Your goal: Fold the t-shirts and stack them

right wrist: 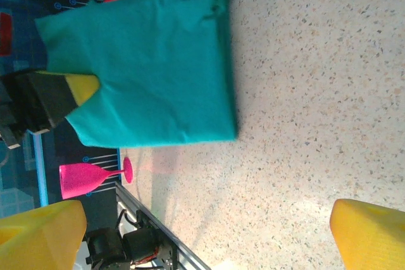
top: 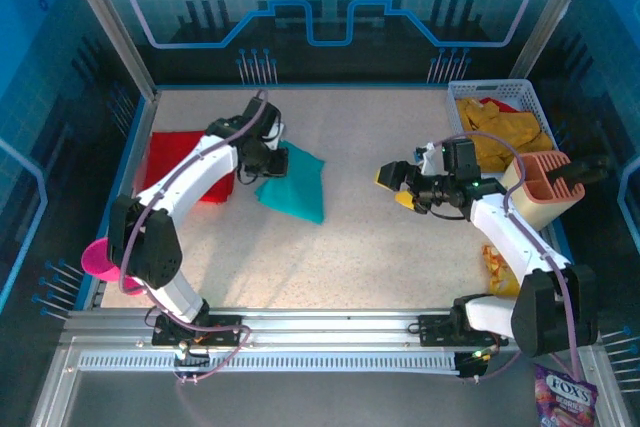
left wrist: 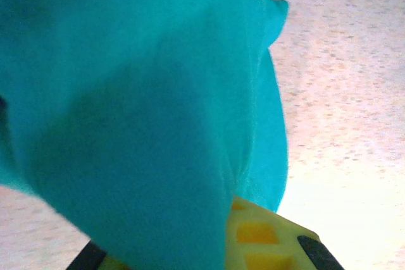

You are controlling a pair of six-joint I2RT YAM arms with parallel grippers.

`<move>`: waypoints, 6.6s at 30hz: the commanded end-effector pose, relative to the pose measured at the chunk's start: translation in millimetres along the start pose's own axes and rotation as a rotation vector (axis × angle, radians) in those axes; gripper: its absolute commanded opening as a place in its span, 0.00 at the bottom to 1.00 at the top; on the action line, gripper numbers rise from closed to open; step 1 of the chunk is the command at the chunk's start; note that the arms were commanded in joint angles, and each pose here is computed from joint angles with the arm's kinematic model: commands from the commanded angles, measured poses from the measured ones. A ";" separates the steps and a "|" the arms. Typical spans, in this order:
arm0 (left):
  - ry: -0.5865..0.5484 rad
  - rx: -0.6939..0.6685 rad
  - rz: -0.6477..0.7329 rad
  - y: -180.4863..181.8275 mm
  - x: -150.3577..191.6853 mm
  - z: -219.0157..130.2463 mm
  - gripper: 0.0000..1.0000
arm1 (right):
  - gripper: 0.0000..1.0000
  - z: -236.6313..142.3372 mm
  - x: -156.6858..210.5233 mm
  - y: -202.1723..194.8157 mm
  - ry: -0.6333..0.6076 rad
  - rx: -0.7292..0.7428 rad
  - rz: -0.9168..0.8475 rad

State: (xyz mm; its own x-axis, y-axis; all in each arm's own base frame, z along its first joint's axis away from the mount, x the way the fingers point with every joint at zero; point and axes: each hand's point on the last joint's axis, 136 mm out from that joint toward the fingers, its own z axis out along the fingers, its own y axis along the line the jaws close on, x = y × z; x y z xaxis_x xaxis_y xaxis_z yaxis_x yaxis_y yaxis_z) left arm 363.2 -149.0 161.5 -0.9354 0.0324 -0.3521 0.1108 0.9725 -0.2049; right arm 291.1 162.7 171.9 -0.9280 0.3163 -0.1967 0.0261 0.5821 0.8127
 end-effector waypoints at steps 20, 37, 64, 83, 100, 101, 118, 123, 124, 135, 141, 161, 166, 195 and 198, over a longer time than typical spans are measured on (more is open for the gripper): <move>-0.057 -0.291 0.189 120.2 -49.5 -104.2 0.00 | 1.00 -2.4 18.3 -7.4 0.079 0.053 -0.009; -0.035 -0.345 0.113 154.6 -45.5 -86.3 0.00 | 0.99 10.3 21.5 -12.6 0.113 0.081 -0.002; -0.081 -0.436 0.026 194.1 -52.7 -86.0 0.00 | 0.99 10.3 31.8 -20.2 0.136 0.097 0.003; -0.082 -0.581 -0.010 235.7 -51.9 -42.0 0.00 | 1.00 10.1 38.8 -25.7 0.141 0.094 0.004; -0.038 -0.746 -0.055 278.1 -36.7 -38.4 0.00 | 0.99 17.2 39.8 -31.6 0.160 0.075 0.017; -0.034 -0.771 -0.068 282.2 -34.8 -40.1 0.00 | 0.99 17.0 39.1 -31.1 0.158 0.074 0.016; 0.002 -0.843 -0.132 305.6 -23.4 -27.6 0.17 | 0.99 14.5 42.4 -33.0 0.159 0.074 0.015; 0.007 -0.873 -0.167 310.2 -23.9 -30.7 0.85 | 0.99 14.7 42.8 -34.0 0.158 0.071 0.020; 0.009 -0.878 -0.179 310.9 -23.8 -30.9 0.90 | 0.99 14.6 42.9 -34.0 0.158 0.072 0.020; -0.072 -0.705 -0.273 271.5 -39.5 -31.5 0.99 | 1.00 13.3 44.6 -36.1 0.159 0.071 0.021; -0.158 -0.474 -0.357 225.0 -48.7 -31.9 0.99 | 1.00 13.1 38.7 -32.5 0.143 0.066 -0.004; -0.482 -0.065 -0.092 82.3 -26.1 -38.8 0.99 | 1.00 -82.3 -65.2 -63.4 -0.400 0.609 -0.391; -0.564 -0.116 0.004 95.2 -16.2 -11.9 0.99 | 1.00 -92.4 -80.0 -73.9 -0.596 0.663 -0.570; -0.905 -0.237 -0.053 169.9 -3.8 35.5 0.99 | 1.00 -35.9 -131.6 -144.0 -0.819 0.700 -0.769; -0.902 -0.239 -0.055 170.3 -3.1 35.9 0.99 | 1.00 -35.7 -131.4 -143.7 -0.818 0.709 -0.772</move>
State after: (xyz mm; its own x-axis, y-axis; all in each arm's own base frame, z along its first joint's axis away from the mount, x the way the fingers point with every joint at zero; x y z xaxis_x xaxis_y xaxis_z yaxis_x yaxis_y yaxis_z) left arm 390.7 -0.1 85.0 -0.3514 -0.0857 -0.9323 -0.0507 0.9961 -0.0724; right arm 385.2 13.0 79.0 -0.3852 -0.0531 -0.9213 -0.0113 0.9985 -0.0528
